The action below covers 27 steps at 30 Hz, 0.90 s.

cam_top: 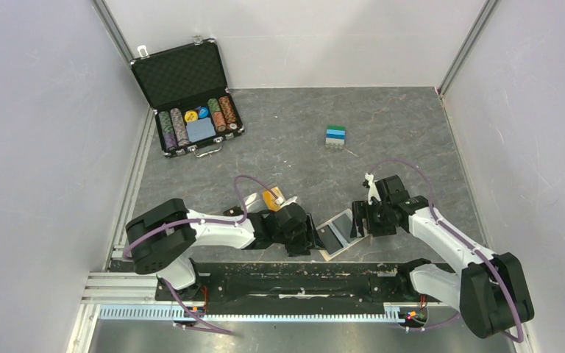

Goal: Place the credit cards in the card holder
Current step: Close the card holder at the center of the board.

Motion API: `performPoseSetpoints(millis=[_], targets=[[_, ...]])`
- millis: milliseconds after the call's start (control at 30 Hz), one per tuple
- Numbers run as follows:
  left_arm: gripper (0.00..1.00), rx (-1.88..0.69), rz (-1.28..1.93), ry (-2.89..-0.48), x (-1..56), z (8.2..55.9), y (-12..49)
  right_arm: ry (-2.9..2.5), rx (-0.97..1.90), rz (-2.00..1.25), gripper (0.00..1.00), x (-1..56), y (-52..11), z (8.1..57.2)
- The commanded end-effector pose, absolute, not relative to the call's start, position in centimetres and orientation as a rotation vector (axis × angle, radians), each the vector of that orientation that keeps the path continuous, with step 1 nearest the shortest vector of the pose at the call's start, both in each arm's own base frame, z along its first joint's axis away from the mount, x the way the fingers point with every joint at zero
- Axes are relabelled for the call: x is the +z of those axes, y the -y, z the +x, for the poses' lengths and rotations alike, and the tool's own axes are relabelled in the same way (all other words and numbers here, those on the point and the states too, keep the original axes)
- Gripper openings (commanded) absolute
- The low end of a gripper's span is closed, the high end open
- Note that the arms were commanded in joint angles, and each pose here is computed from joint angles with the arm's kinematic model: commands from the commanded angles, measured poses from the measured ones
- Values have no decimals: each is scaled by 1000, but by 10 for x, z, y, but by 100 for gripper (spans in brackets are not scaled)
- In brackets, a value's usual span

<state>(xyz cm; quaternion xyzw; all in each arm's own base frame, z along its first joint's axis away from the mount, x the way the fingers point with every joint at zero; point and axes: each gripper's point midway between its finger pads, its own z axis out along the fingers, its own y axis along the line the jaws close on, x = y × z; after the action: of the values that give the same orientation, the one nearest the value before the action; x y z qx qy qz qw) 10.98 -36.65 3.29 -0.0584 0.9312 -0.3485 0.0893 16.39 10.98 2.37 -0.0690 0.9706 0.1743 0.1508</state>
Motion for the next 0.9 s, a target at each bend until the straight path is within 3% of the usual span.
performPoseSetpoints(millis=[0,133,267,433,567,633,867], targets=[[64,-1002,-220,-2724,42,124,363,-2754,372,-135,79,43,-95,181],[64,-983,-243,-2713,42,132,359,-2772,328,-156,80,38,-91,195],[64,-951,-236,-2738,38,136,353,-2793,417,-212,73,21,-104,198],[63,-900,-198,-2761,36,139,350,-2787,620,-246,52,14,-125,182],[63,-850,-187,-2776,33,137,339,-2781,742,-215,24,11,-134,161],[63,-823,-191,-2773,33,136,332,-2776,795,-194,17,10,-137,150],[63,-821,-136,-2719,46,142,326,-2769,878,-118,14,7,-139,124]])
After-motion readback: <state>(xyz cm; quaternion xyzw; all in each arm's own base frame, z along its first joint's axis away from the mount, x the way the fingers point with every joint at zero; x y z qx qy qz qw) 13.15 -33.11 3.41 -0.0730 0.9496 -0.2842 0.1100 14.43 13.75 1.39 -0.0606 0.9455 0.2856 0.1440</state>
